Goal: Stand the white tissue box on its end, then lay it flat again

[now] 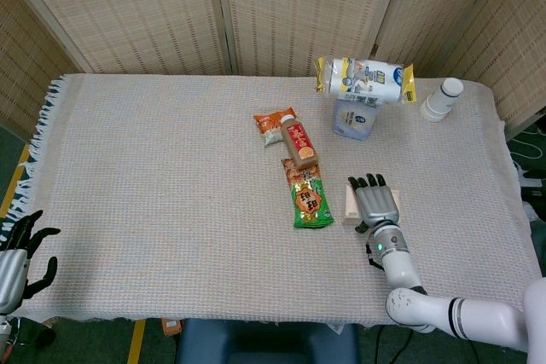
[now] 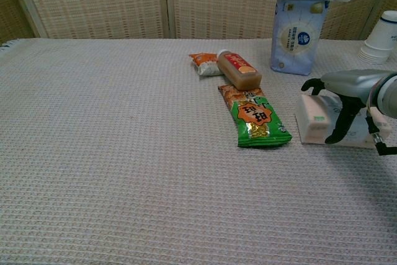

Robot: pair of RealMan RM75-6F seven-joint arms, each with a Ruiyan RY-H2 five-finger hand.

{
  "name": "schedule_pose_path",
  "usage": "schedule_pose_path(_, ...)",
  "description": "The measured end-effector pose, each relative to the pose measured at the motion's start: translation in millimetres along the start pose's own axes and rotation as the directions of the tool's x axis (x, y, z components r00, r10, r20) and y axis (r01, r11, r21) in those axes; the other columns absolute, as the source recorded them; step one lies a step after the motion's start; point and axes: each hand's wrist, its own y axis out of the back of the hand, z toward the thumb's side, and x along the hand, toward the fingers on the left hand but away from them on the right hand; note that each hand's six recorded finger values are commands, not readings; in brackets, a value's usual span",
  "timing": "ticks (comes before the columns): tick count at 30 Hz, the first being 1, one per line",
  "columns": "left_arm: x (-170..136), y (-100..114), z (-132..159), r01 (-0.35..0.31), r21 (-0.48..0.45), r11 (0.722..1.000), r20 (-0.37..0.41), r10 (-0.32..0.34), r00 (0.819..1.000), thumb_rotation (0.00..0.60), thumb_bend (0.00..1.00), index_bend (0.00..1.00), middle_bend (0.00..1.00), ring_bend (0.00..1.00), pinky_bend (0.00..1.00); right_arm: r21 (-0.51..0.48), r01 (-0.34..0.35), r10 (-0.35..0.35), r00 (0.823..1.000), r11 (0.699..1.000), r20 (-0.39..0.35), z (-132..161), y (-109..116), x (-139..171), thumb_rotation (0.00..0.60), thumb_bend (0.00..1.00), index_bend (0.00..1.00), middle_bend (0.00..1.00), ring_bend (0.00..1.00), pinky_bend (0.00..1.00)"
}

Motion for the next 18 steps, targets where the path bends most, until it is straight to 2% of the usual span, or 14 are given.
schedule_pose_path(5, 0.0, 0.4, 0.2, -0.001, -0.004, 1.0, 0.001, 0.001, 1.0, 0.6, 0.49, 0.27, 0.0, 0.0, 0.29, 0.005, 0.002, -0.002, 1.0, 1.0, 0.006, -0.6, -1.4, -1.2, 0.6, 0.0, 0.19, 0.21, 0.1, 0.0)
schedule_pose_path(16, -0.8, 1.5, 1.7, -0.008, -0.004, 1.0, 0.005, 0.008, 1.0, 0.6, 0.49, 0.27, 0.0, 0.0, 0.29, 0.004, 0.042, -0.042, 0.999, 0.999, -0.008, 1.4, 2.6, -1.5, 0.6, 0.0, 0.51, 0.39, 0.22, 0.0)
schedule_pose_path(18, -1.2, 1.4, 1.6, -0.009, -0.005, 1.0, 0.005, 0.009, 1.0, 0.6, 0.49, 0.27, 0.0, 0.0, 0.29, 0.001, 0.054, -0.054, 0.998, 0.999, -0.013, 1.8, 3.9, -1.7, 0.6, 0.0, 0.52, 0.41, 0.24, 0.0)
